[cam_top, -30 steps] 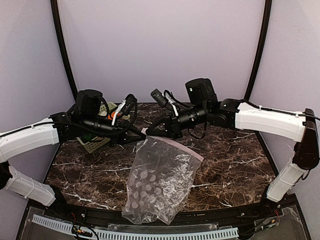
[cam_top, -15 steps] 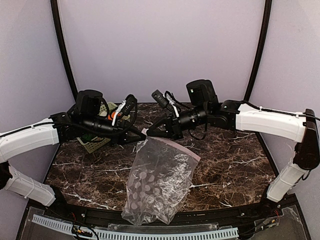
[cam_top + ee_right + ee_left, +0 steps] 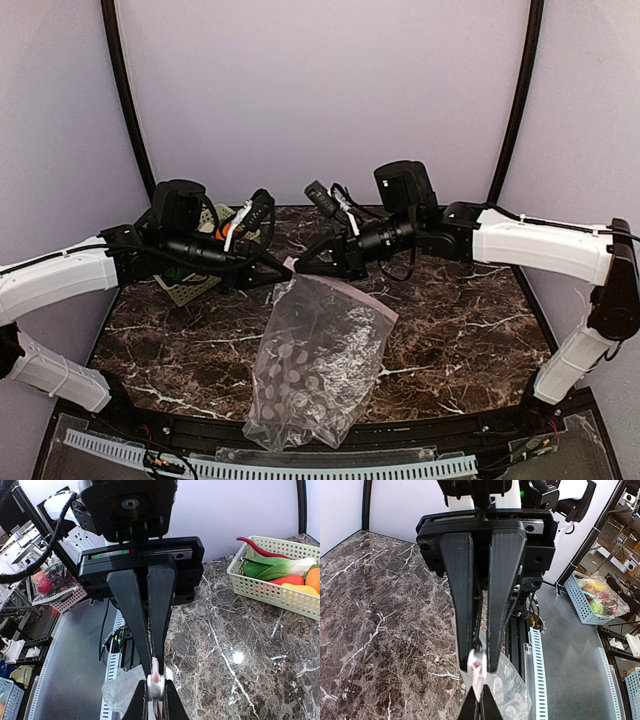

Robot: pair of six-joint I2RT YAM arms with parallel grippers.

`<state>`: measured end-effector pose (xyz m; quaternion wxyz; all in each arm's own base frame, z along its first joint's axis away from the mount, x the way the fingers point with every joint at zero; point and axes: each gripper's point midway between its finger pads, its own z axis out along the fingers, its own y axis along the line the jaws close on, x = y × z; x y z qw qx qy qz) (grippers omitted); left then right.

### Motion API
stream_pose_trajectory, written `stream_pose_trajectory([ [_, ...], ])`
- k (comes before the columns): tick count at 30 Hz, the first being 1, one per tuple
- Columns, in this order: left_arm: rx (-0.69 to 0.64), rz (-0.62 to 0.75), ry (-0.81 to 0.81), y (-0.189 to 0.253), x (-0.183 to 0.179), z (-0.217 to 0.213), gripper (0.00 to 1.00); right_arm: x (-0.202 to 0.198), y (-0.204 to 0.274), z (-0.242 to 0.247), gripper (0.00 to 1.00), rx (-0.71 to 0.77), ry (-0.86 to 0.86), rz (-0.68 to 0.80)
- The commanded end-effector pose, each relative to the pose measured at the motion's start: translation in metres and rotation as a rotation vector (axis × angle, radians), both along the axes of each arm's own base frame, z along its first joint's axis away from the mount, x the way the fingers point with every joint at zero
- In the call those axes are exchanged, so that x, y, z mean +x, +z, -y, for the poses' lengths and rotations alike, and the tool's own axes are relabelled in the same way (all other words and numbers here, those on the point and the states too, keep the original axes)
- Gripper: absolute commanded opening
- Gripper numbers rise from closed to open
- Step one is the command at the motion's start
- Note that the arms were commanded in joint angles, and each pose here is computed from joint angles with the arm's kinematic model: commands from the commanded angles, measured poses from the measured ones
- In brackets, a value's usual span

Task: Place the food in the zip-top bag and seal the zipper
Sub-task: Unzip the zipper from the zipper food storage bag.

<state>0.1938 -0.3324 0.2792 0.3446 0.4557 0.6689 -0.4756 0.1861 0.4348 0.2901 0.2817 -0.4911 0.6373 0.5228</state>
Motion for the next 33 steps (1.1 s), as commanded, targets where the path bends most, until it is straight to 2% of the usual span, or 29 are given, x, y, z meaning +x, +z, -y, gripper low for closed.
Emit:
stream_pose_trajectory([
  [1,-0.054,0.079,0.015,0.026,-0.003,-0.011,0.01,0.004,-0.032,0.021,0.00,-0.120,-0.050,-0.093],
  [33,-0.060,0.079,0.037,0.029,0.002,-0.015,0.01,0.005,-0.046,0.028,0.00,-0.139,-0.068,-0.123],
])
